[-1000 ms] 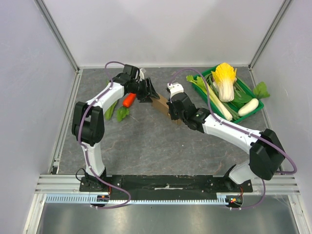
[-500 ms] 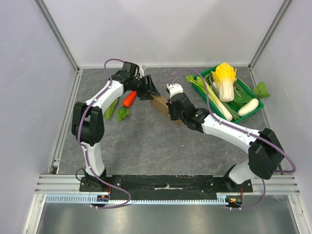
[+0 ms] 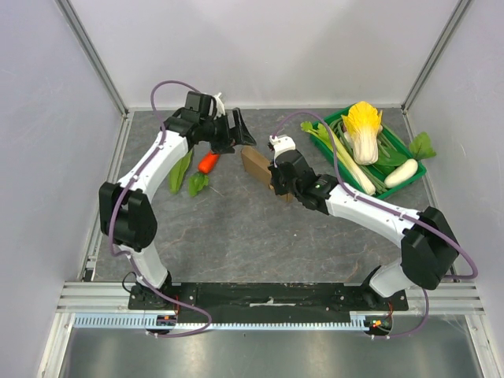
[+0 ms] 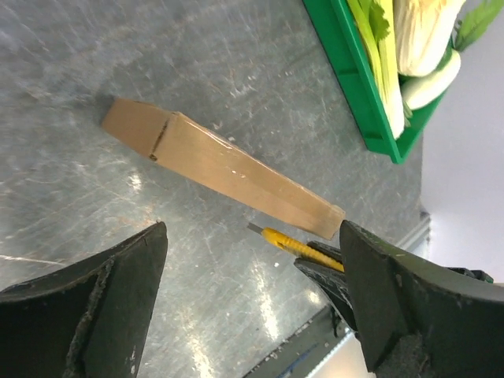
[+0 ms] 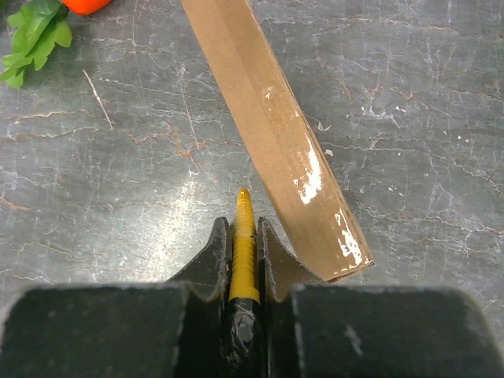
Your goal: Unpack the express box
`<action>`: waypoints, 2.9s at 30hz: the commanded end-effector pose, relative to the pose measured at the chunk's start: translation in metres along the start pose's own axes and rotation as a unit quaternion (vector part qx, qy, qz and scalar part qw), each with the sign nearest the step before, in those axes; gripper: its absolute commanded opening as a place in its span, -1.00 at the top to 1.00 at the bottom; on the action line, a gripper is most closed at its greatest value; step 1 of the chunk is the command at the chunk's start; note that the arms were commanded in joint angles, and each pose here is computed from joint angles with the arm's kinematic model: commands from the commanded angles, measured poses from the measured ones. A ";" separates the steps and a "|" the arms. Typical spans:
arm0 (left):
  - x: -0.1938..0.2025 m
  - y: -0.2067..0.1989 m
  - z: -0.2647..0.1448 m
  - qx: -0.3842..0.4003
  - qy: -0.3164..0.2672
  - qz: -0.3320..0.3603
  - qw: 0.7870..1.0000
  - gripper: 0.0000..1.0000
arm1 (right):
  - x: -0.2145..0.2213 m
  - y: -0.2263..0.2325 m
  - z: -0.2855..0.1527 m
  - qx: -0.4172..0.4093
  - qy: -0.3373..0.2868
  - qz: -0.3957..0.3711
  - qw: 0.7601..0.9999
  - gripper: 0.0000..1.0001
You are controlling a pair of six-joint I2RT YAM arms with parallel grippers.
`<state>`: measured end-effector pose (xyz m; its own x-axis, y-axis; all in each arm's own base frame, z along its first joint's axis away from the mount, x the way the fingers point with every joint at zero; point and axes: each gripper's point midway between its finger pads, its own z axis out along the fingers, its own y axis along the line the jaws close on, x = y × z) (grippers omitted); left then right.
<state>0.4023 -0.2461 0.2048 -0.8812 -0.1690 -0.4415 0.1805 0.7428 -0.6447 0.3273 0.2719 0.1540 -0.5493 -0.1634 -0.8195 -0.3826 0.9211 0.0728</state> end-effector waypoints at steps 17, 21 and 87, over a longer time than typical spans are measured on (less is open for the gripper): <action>-0.117 0.020 -0.095 0.005 -0.221 0.044 0.974 -0.81 | -0.018 0.008 -0.009 -0.027 -0.038 0.022 0.999 1.00; -0.107 0.007 -0.062 0.028 -0.180 0.081 0.980 -0.72 | -0.014 0.005 -0.010 -0.021 -0.035 0.028 0.999 1.00; 0.023 -0.058 0.091 0.204 0.007 0.396 0.895 -0.69 | -0.028 -0.064 0.009 0.049 -0.077 0.144 0.985 1.00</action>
<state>0.4191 -0.3432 0.1713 -0.5184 0.2837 -0.8067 0.8123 0.4582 -0.3609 0.3588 0.2140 0.1432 -0.5497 0.0973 -0.8297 -0.1446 0.9671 0.2092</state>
